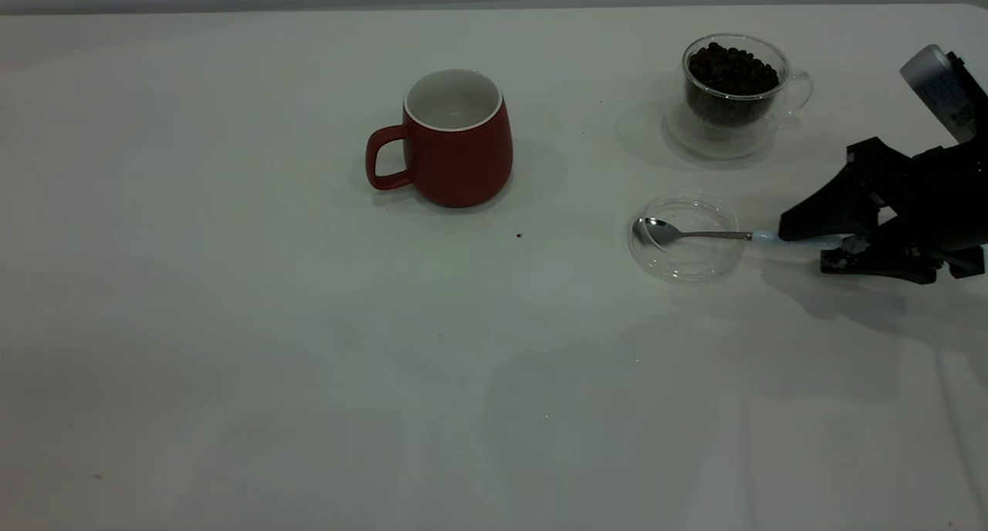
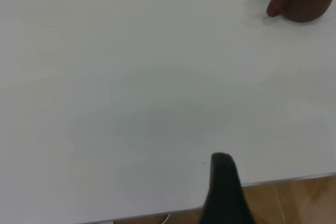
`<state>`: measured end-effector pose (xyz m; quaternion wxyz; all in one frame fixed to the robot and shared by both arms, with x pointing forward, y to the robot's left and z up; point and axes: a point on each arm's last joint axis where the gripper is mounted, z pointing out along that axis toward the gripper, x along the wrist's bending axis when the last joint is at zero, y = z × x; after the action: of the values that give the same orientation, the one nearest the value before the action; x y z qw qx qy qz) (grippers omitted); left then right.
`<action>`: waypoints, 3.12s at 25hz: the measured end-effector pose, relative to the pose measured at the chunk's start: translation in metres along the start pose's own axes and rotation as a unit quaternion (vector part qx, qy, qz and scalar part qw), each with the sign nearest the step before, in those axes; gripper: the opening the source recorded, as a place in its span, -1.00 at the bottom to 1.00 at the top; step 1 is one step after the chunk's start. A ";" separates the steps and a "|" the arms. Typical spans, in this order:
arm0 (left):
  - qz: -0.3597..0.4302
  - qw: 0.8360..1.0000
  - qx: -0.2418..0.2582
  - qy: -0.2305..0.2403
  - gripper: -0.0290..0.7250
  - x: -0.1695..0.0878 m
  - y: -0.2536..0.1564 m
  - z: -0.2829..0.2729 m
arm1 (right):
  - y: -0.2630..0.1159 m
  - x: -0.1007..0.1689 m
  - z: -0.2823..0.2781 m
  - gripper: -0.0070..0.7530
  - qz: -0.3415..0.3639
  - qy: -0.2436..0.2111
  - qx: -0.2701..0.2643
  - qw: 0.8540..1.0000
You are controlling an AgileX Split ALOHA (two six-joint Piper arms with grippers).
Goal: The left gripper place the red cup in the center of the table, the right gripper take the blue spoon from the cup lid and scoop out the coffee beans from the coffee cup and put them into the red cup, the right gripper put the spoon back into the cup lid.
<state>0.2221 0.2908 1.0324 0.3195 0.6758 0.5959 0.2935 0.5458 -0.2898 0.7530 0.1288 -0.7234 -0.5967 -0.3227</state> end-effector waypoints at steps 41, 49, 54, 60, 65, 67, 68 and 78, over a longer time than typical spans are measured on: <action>-0.001 1.000 0.000 0.000 0.63 0.000 0.000 0.000 | -0.137 0.212 -0.345 0.51 -0.245 -0.196 -0.187 0.931; 0.000 1.000 0.000 0.000 0.63 0.000 0.000 0.000 | -0.206 0.187 -0.365 0.51 -0.185 -0.270 -0.288 0.900; 0.000 1.000 0.000 0.000 0.63 0.000 0.000 0.000 | -0.200 0.156 -0.324 0.51 -0.165 -0.286 -0.234 0.915; 0.000 1.000 0.000 0.000 0.63 0.000 0.000 0.000 | -0.199 0.143 -0.308 0.51 -0.167 -0.294 -0.222 0.915; 0.000 1.000 0.000 0.000 0.63 0.000 0.000 0.000 | -0.209 0.144 -0.312 0.51 -0.183 -0.283 -0.256 0.906; 0.000 1.000 0.000 0.000 0.63 0.000 0.000 0.000 | -0.218 0.144 -0.315 0.51 -0.192 -0.277 -0.286 0.897; 0.000 1.000 0.000 0.000 0.63 0.000 0.000 0.000 | -0.222 0.144 -0.317 0.51 -0.195 -0.274 -0.300 0.893; 0.000 1.000 0.000 0.000 0.63 0.000 0.000 0.000 | -0.237 0.143 -0.321 0.51 -0.209 -0.261 -0.345 0.877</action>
<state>0.2221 0.2908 1.0324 0.3195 0.6758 0.5959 0.2935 0.2321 -0.3009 1.0383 -0.3596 -0.6381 -0.5969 -0.3273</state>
